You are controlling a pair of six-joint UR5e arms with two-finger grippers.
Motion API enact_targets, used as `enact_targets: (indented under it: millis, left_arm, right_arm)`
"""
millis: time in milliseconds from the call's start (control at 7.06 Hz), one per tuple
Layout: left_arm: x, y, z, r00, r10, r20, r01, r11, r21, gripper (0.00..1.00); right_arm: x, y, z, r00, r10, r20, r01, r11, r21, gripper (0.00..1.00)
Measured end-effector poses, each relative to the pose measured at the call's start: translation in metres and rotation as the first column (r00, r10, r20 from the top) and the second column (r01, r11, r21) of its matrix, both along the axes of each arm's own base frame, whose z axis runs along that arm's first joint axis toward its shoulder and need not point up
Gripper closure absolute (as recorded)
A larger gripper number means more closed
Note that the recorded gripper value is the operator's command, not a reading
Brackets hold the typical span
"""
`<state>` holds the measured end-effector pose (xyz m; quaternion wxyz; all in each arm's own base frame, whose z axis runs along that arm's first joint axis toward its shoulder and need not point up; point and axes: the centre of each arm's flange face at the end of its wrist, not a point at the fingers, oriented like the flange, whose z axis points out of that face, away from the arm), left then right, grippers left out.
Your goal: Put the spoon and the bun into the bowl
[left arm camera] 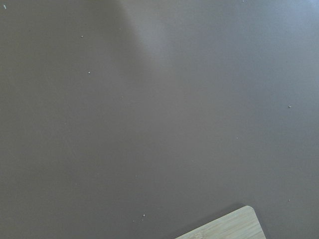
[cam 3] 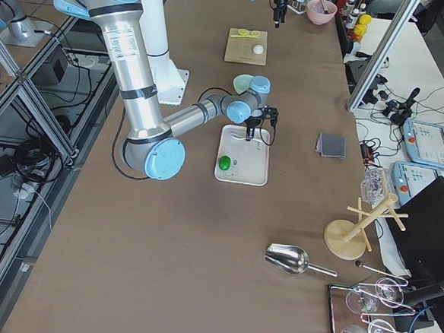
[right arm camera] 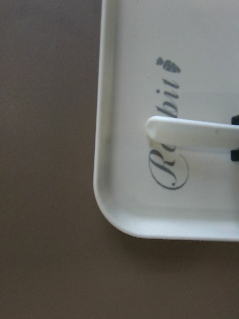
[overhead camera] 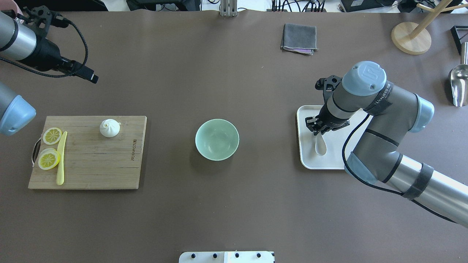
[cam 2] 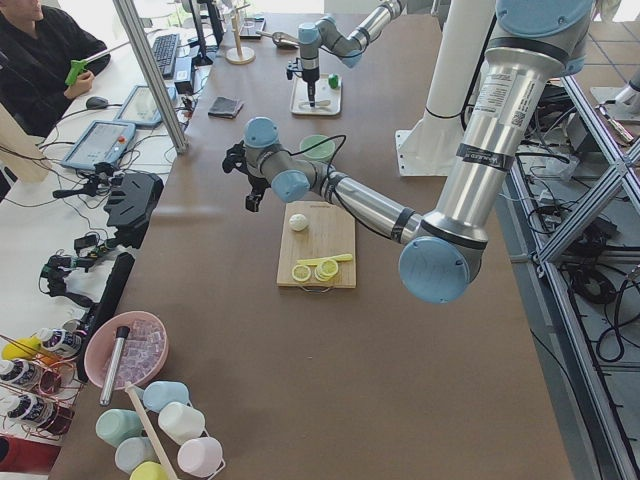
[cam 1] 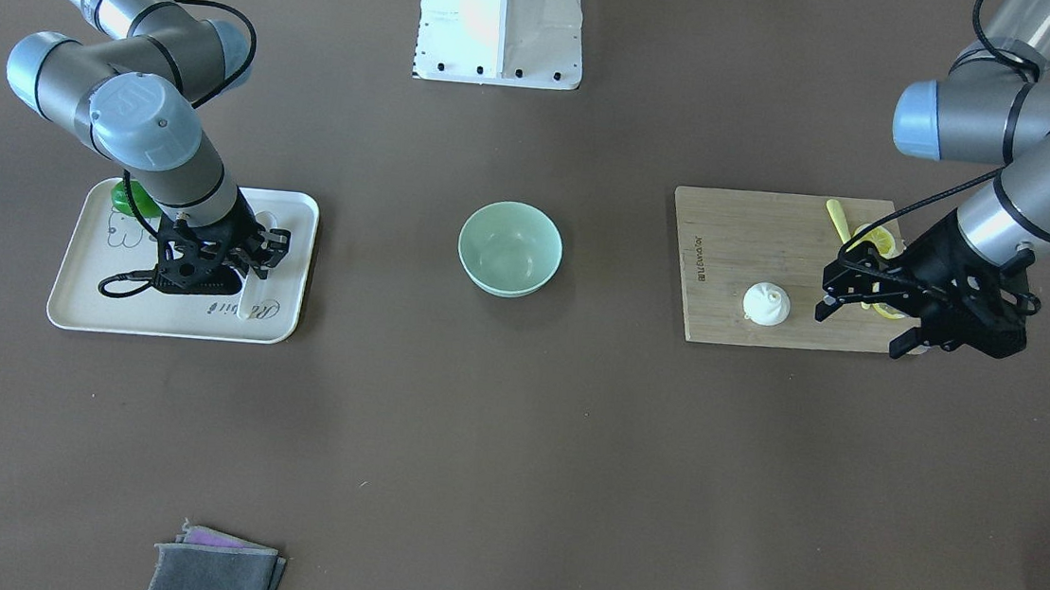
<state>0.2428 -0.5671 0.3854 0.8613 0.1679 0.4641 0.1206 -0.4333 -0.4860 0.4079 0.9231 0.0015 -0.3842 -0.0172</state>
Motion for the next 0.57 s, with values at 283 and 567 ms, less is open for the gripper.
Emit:
enact_targets:
  millis: [283, 567]
  left_arm:
    - [0.001, -0.001, -0.003, 1.0, -0.001, -0.004, 0.001, 1.0, 0.006, 0.02]
    - [0.007, 0.001, -0.006, 1.0, 0.001, 0.0, -0.001, 1.0, 0.015, 0.02]
  right_arm:
    - [0.012, -0.002, -0.02, 0.999, 0.011, 0.033, -0.012, 1.0, 0.017, 1.0]
    - [0.036, -0.001, -0.059, 0.993, 0.068, 0.1, -0.069, 0.998, 0.006, 1.0]
